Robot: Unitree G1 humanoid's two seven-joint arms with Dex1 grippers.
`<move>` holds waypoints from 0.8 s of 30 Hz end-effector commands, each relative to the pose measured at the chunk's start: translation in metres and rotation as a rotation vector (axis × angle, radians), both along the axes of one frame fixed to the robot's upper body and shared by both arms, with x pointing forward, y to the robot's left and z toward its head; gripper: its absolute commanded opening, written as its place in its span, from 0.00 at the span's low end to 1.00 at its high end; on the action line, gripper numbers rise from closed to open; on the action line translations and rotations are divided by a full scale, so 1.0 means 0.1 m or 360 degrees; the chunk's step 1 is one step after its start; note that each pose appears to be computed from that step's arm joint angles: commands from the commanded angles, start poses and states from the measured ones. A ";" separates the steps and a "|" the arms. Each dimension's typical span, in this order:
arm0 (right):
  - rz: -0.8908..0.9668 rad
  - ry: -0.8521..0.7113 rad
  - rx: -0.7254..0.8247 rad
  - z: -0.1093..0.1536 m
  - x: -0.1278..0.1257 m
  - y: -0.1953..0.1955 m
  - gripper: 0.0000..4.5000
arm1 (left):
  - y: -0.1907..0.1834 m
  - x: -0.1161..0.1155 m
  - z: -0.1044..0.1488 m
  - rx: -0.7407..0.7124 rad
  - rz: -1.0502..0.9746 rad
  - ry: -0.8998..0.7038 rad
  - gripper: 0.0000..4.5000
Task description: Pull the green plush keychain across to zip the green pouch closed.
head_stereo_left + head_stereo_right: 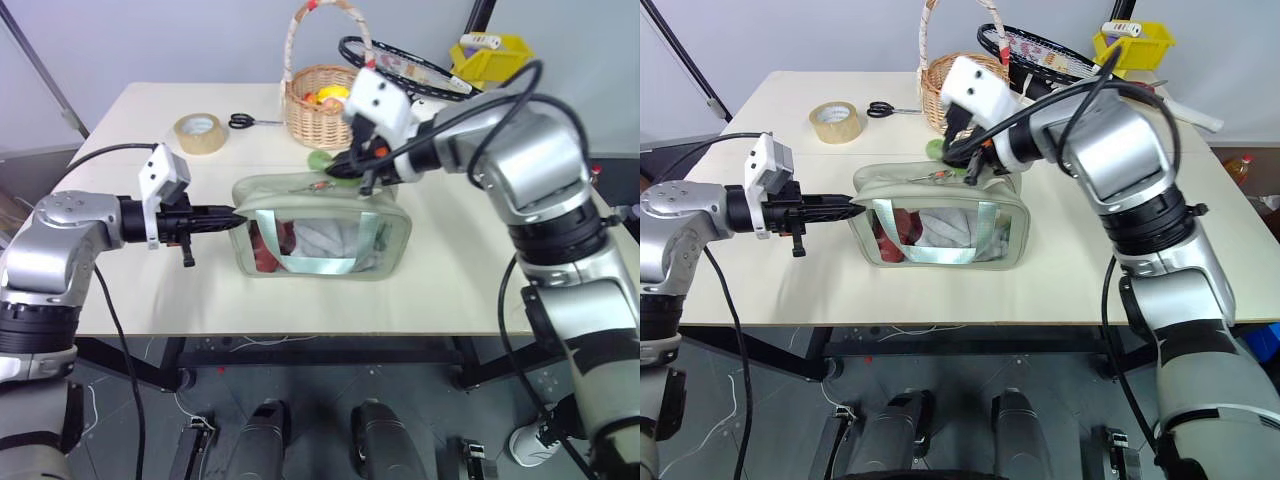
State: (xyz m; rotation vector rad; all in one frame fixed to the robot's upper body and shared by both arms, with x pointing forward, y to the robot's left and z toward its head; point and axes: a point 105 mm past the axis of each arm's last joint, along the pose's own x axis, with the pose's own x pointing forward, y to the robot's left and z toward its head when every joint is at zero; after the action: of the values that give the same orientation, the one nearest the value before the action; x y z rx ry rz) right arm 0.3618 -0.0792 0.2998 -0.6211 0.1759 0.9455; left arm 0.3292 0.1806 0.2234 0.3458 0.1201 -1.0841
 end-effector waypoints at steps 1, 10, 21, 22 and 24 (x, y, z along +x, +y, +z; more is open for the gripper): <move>-0.0256 -0.0133 0.0005 0.18 0.03 -0.54 0.01 | 0.06 0.00 0.00 -0.0002 0.0050 0.0015 0.00; -0.1013 -0.0136 -0.0410 -0.32 0.01 -1.96 0.01 | 0.15 -0.04 -0.01 -0.0033 0.0136 0.0049 0.00; -0.0738 0.0159 -0.0453 -1.53 -0.23 -1.30 0.01 | 0.15 -0.09 0.01 -0.0149 0.0231 0.0067 0.00; -0.0732 0.0165 -0.0442 -1.56 -0.22 -1.25 0.01 | 0.15 -0.09 0.02 -0.0162 0.0237 0.0068 0.00; -0.0708 0.0180 -0.0436 -1.61 -0.22 -1.16 0.01 | 0.15 -0.10 0.02 -0.0166 0.0246 0.0068 0.00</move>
State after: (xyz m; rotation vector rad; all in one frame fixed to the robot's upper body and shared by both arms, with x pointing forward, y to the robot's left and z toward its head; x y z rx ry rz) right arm 0.3403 -0.1964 0.1406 -0.7278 0.5181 0.5407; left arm 0.3185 0.1841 0.2181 0.2109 0.1443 -1.0027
